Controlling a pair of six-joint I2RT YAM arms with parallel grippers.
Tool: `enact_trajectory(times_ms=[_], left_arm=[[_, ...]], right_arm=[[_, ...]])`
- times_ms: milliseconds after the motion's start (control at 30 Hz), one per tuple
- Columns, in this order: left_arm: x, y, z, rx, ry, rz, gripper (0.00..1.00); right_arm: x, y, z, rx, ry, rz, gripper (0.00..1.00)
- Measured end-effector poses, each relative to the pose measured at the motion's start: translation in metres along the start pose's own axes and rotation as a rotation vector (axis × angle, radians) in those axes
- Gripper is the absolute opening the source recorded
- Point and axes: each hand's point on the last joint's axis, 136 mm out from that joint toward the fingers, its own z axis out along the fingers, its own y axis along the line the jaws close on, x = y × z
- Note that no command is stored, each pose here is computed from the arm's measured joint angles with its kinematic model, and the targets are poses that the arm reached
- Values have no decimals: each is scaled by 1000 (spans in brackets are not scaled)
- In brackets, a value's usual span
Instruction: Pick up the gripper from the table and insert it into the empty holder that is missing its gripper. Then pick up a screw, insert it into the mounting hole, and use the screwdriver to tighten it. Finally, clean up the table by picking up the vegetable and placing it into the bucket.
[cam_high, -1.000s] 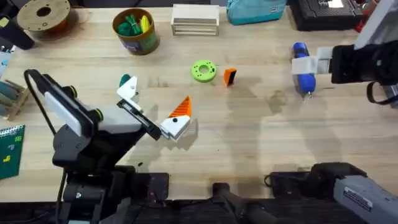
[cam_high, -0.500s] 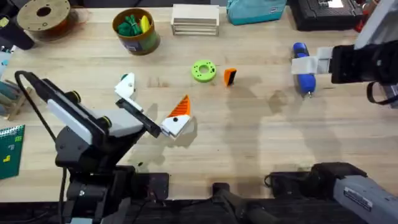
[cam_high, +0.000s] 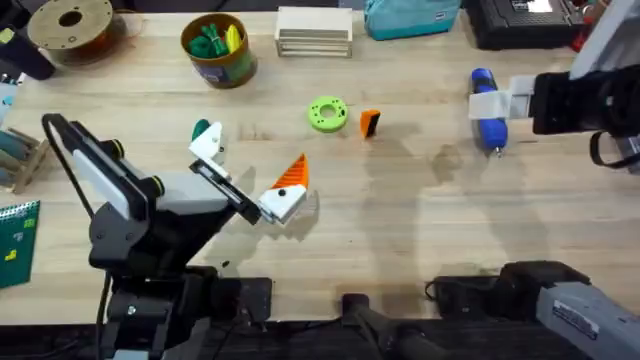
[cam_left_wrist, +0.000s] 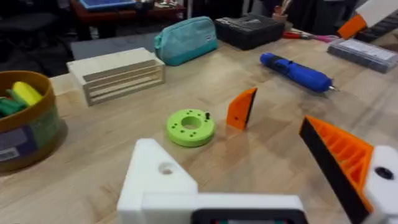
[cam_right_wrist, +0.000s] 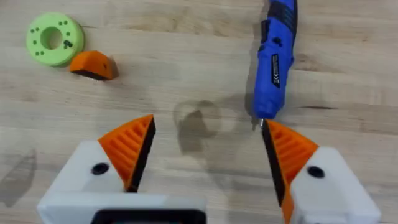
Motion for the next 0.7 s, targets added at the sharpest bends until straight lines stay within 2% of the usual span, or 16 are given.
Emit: enact_trajectory(times_ms=[400, 433, 700], left_arm=[[4, -31, -3, 179, 18, -17, 985], [5, -38, -4, 224, 23, -20, 986], [5, -42, -5, 245, 25, -21, 986]], right_arm=[[0, 0, 0, 0, 0, 0, 990], [0, 0, 0, 0, 0, 0, 990], [0, 0, 0, 0, 0, 0, 990]])
